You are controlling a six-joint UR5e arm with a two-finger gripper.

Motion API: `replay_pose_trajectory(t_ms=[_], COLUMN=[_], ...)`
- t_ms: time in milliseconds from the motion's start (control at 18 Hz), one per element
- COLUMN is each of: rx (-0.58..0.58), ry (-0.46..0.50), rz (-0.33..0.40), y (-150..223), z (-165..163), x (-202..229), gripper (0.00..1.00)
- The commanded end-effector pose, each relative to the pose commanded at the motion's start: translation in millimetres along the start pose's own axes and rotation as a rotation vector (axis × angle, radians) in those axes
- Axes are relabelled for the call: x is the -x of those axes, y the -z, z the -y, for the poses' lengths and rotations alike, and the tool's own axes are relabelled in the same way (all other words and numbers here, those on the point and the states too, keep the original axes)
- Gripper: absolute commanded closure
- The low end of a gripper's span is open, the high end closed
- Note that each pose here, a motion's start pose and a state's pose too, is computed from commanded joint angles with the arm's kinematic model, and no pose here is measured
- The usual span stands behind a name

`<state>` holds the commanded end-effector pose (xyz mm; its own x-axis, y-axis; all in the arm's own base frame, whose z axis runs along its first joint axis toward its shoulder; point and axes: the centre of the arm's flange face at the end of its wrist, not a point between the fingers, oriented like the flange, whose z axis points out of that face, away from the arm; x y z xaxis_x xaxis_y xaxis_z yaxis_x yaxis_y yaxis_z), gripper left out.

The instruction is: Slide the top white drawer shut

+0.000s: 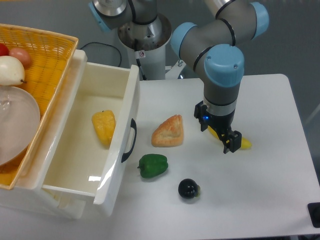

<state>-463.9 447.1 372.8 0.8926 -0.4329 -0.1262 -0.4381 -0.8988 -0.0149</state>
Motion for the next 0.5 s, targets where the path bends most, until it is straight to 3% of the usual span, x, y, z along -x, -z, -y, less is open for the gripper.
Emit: replay_pose_trajectory(t_ms=[500], rx=[-0.045], ry=[0.045], rz=[-0.018], y=[-7.2], z=[-4.7], x=[0.9], gripper=[0.0])
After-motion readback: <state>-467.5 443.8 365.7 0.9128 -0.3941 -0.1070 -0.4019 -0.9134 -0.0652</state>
